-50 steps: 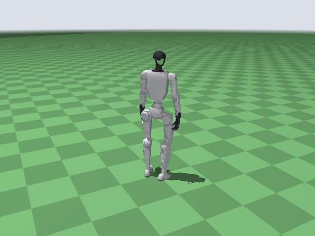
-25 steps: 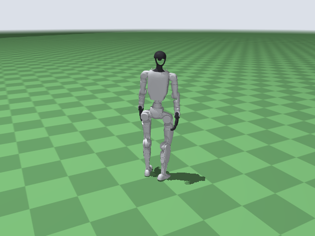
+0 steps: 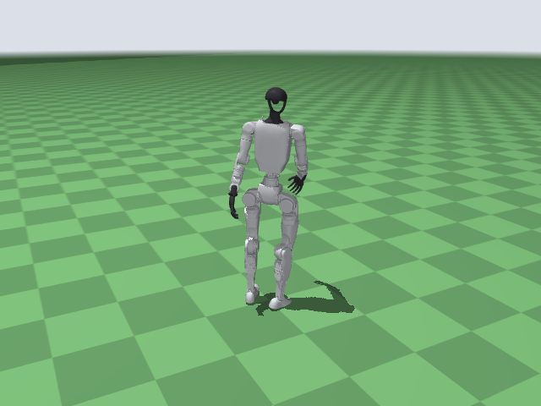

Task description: In place motions

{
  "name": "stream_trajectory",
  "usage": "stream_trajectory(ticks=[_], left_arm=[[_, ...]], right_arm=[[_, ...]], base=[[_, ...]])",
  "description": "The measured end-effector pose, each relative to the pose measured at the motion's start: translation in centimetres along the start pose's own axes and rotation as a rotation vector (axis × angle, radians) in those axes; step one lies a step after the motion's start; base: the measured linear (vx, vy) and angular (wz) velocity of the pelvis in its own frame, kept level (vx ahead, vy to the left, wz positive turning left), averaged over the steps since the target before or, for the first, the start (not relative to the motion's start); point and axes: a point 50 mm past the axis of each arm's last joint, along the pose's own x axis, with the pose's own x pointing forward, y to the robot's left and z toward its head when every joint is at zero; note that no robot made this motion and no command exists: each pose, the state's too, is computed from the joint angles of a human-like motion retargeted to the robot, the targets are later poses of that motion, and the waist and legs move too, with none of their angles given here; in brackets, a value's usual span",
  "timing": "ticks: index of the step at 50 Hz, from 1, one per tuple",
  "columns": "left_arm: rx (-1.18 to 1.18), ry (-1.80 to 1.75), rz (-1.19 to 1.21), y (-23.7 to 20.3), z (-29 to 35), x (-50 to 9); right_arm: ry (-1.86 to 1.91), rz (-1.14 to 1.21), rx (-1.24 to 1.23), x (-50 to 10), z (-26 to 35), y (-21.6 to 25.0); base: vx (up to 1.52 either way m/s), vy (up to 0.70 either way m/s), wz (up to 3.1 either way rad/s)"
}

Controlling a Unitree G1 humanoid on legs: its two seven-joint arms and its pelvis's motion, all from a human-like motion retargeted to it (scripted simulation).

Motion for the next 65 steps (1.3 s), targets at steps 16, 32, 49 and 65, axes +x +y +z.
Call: stream_trajectory(ticks=[16,32,49,65], left_arm=[[0.739,-1.264,-0.232,-18.4,27.9,-26.2],[0.640,-0.745,-0.029,-9.0,20.8,-11.1],[-0.013,0.389,-0.076,1.5,-12.6,0.5],[0.311,-0.253,-0.013,-3.9,12.2,-4.8]], right_arm=[[1.476,0.628,0.915,-28.4,-22.0,27.3],[1.147,0.334,0.831,-16.9,-20.0,22.0],[-0.167,0.040,0.145,1.0,6.7,-2.8],[0.667,0.308,0.284,-6.6,-14.3,13.9]], base=[[0.03,0.01,0.19],[0.00,0.02,-0.25],[-0.04,-0.02,-0.09],[0.05,0.01,0.14]])
